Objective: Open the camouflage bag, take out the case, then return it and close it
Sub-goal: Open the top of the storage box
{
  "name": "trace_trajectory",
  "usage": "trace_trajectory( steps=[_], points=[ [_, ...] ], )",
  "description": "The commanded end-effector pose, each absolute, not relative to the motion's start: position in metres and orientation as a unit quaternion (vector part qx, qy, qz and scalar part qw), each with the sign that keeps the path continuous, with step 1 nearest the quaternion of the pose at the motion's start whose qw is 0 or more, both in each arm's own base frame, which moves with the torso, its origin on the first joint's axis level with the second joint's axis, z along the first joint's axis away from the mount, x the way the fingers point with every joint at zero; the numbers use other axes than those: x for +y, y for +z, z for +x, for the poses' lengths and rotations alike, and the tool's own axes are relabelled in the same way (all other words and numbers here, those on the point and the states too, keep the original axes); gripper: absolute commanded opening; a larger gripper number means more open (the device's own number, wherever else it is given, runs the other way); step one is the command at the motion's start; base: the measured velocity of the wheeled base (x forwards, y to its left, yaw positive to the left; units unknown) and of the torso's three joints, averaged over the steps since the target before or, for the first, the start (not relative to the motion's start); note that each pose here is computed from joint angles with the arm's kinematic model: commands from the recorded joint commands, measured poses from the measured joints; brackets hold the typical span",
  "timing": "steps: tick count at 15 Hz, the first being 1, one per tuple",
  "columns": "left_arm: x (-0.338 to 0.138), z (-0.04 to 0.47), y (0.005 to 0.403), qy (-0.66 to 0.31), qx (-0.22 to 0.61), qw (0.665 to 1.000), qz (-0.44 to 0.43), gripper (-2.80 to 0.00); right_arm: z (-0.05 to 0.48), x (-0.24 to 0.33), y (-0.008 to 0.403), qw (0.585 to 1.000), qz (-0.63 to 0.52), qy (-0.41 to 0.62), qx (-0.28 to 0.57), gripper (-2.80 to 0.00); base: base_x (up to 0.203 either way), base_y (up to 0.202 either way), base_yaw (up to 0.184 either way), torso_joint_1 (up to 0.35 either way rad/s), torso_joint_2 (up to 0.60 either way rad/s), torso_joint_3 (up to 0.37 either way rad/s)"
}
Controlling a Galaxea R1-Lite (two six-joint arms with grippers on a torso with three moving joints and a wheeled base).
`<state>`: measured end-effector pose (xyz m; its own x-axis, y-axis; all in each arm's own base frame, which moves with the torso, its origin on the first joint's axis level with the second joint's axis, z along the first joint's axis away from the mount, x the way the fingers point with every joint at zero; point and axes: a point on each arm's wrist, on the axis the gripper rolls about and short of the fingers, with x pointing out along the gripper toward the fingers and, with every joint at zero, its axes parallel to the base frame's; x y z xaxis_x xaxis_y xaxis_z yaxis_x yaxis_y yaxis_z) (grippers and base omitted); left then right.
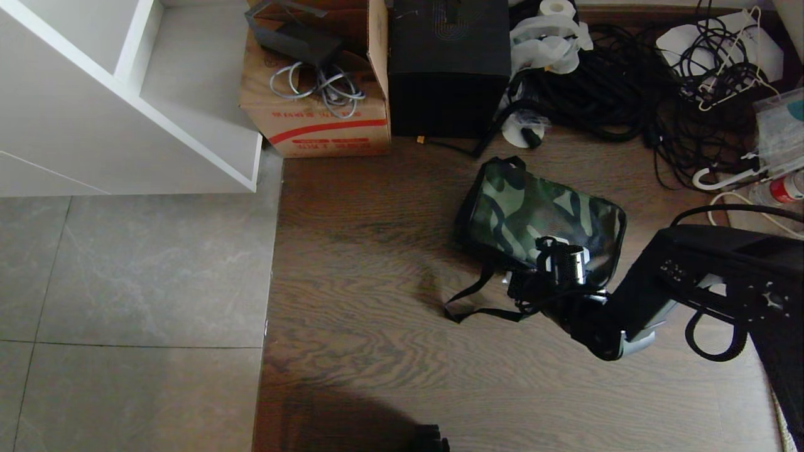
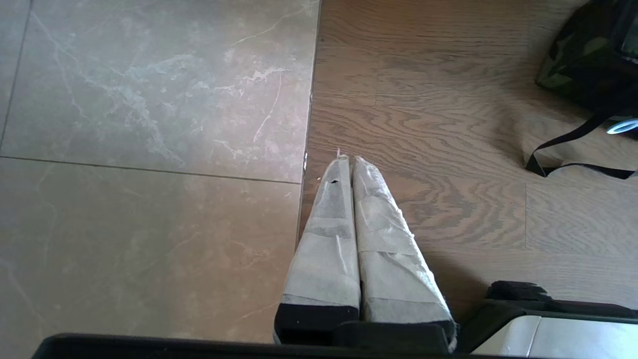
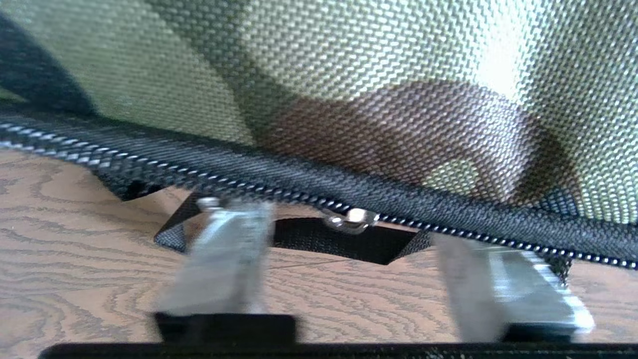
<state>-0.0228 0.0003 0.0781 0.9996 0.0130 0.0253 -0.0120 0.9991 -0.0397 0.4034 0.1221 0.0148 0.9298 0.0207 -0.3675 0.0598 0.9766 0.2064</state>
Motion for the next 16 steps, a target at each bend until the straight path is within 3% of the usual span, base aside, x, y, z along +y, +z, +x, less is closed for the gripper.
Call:
trace_trajectory(
  steps=[1, 16],
  points=[
    [0.0, -0.022, 0.076, 0.007, -0.008, 1.0, -0.02, -2.8, 0.404, 0.124, 0.013, 0.976, 0.108, -0.009, 0.187, -2.8, 0.0, 0.0, 0.0, 0.0, 0.0, 0.0],
    [0.0, -0.022, 0.076, 0.007, -0.009, 1.0, -0.02, -2.8, 0.377, 0.108, 0.035, 0.97, 0.077, 0.01, 0.229, -2.8, 0.0, 0.0, 0.0, 0.0, 0.0, 0.0]
  ],
)
